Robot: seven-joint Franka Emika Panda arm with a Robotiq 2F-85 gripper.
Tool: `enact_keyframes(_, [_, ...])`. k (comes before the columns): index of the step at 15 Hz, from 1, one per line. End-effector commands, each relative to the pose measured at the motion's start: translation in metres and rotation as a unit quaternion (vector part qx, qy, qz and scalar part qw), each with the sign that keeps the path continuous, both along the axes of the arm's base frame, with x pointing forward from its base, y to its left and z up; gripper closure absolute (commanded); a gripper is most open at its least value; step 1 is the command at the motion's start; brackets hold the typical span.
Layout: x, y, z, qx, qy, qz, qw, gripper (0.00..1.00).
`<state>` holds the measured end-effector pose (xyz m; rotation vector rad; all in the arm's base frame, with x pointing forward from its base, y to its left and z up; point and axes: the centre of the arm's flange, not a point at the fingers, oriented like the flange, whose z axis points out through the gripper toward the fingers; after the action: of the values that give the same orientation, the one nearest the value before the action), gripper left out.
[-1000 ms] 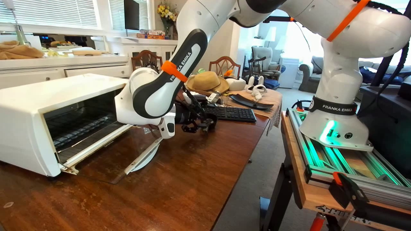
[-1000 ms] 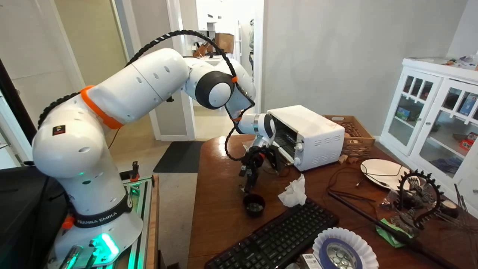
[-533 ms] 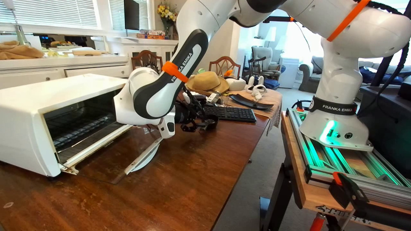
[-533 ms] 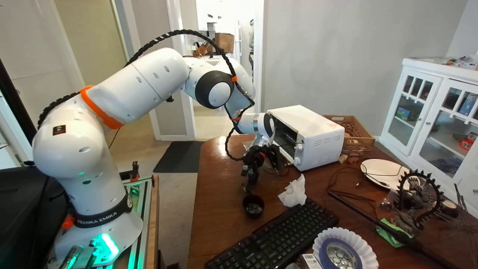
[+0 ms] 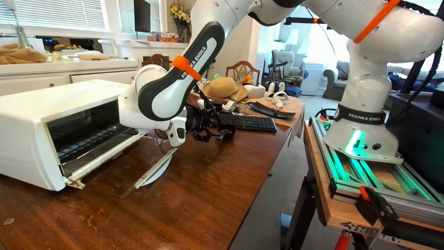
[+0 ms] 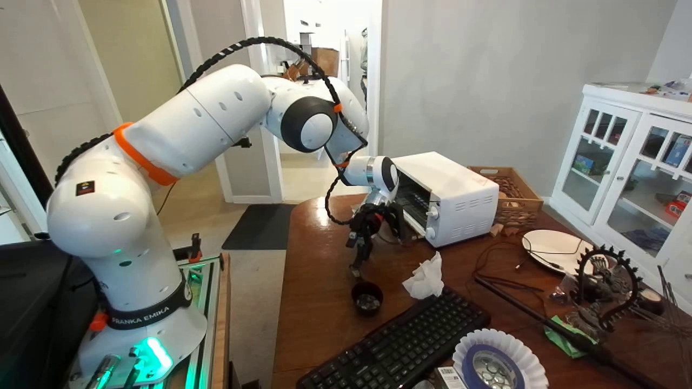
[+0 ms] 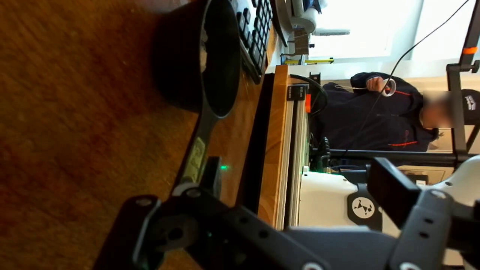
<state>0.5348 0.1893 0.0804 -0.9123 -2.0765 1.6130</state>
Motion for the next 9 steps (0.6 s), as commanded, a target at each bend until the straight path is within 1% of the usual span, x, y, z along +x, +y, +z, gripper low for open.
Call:
enact_keyframes(1, [-0.004, -0.003, 0.015, 0.015, -0.022, -0.017, 0.9995, 0.0])
enact_keyframes(4, [0.011, -0.01, 0.013, 0.022, -0.047, -0.029, 0.9983, 0.0])
enact_keyframes(9, [0.036, -0.027, -0.003, 0.029, -0.087, -0.052, 0.9945, 0.0])
